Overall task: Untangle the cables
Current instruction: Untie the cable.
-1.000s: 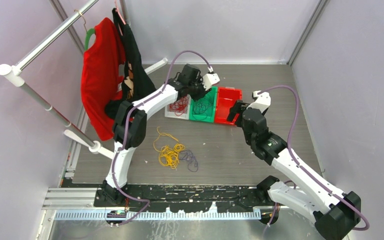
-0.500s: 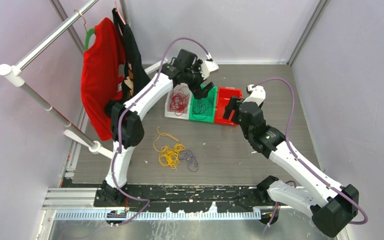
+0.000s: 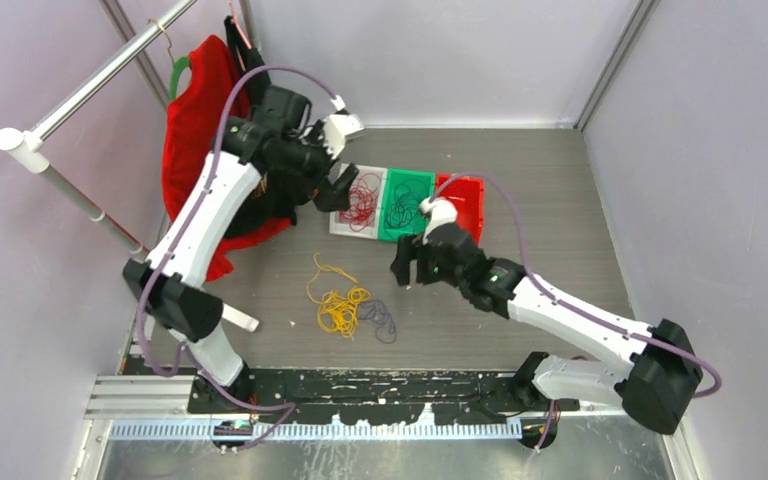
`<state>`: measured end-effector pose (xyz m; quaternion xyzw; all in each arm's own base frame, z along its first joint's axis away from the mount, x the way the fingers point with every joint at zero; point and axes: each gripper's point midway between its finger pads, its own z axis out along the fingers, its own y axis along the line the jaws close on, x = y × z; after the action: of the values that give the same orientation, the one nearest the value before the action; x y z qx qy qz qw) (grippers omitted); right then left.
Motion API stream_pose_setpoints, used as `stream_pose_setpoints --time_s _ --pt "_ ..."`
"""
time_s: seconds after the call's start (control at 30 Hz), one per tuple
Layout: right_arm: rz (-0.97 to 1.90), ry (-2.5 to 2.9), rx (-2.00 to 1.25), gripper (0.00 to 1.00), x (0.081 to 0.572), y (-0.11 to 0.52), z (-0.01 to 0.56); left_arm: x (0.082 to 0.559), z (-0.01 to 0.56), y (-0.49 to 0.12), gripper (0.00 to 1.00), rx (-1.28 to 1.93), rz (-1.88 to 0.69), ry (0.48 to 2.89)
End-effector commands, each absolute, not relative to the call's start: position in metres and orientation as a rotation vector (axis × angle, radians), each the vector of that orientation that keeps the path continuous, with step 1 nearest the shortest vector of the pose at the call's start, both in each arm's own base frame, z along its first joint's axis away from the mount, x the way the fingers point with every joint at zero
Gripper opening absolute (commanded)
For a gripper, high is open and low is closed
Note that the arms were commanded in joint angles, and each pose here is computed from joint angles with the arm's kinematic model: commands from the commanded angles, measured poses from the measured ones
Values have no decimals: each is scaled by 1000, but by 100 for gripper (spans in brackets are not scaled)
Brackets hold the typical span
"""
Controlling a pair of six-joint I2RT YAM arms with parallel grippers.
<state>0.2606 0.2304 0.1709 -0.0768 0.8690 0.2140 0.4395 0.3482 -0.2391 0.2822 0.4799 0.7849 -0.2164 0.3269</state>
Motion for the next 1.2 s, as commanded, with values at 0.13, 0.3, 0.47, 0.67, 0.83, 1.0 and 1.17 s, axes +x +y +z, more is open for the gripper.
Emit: stream_pose_setpoints --time_s 0.13,0.3,0.47,0.67,0.83,1.0,1.17 --pt "803 2220 -510 78 174 294 117 281 274 -183 100 1167 -521 2217" --pt "791 2295 -583 66 169 302 89 253 266 -174 100 1161 -554 2260" --pt "760 2362 -630 47 169 310 67 238 260 -168 99 1141 -563 2298" --pt "750 2370 -625 6 167 304 93 231 259 -166 100 1126 -573 2286" --pt "890 2332 -585 1 149 300 162 216 265 -172 100 1157 -660 2263" --pt "978 2358 -591 1 133 299 220 196 268 -171 100 1176 -723 2251" --pt "936 2331 -664 1 136 296 258 168 283 -178 99 1205 -854 2135"
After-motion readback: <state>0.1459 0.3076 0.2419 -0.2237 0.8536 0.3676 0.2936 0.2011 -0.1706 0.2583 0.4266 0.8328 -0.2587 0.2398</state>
